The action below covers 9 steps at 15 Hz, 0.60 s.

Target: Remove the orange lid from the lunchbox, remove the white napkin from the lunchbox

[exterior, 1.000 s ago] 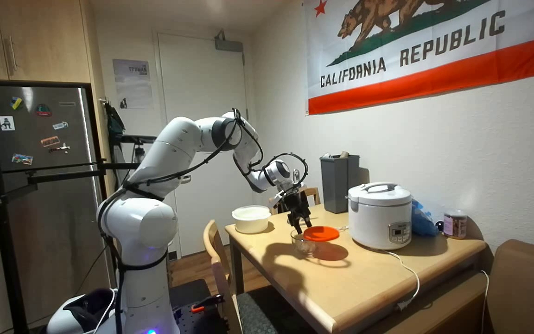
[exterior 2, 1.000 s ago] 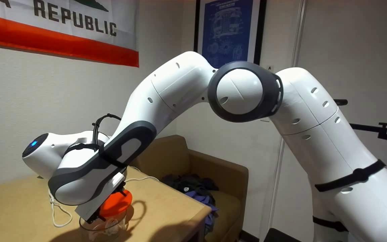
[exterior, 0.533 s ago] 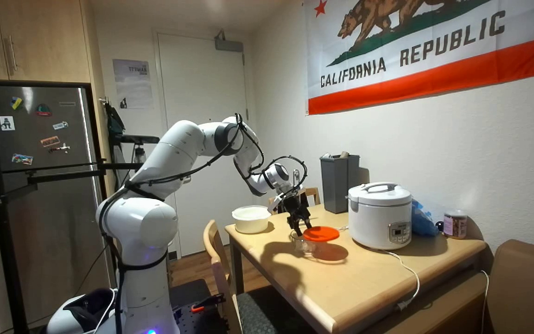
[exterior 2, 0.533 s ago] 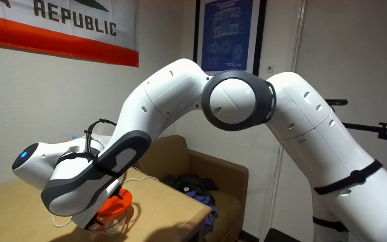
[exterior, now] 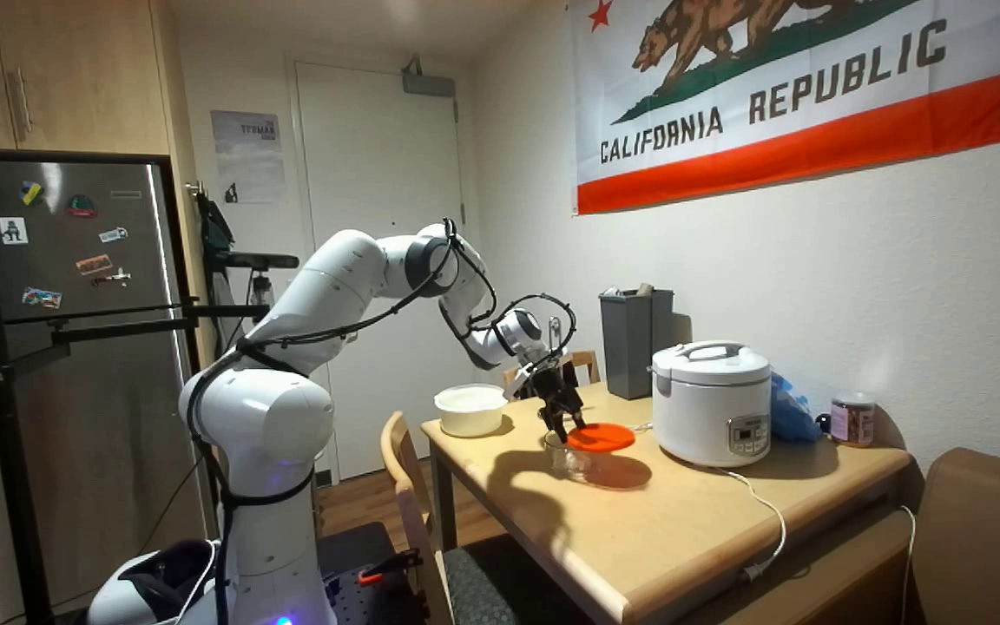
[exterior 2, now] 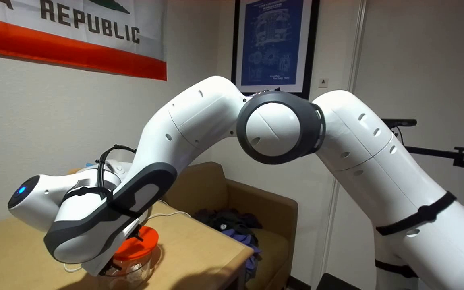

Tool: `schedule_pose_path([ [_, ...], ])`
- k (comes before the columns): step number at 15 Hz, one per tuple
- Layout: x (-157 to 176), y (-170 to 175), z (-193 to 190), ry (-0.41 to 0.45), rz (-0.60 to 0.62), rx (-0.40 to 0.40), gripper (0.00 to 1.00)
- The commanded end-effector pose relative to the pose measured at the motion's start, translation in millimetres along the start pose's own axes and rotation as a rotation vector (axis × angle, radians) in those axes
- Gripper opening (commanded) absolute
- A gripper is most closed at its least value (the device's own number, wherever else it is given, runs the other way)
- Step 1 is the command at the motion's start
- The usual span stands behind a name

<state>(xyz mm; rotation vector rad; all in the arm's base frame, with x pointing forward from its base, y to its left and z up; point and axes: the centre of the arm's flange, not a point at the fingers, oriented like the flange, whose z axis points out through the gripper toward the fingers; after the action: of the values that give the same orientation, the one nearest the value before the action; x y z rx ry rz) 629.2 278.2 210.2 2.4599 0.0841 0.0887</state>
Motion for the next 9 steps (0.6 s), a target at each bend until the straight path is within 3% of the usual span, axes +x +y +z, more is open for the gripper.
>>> schedule_pose_path([
  [1, 6, 6, -1, -0.001, -0.006, -0.017, 0.58],
  [7, 5, 17, 0, -0.003, 0.019, -0.004, 0.12],
  [9, 5, 28, -6, 0.010, 0.041, -0.001, 0.07],
])
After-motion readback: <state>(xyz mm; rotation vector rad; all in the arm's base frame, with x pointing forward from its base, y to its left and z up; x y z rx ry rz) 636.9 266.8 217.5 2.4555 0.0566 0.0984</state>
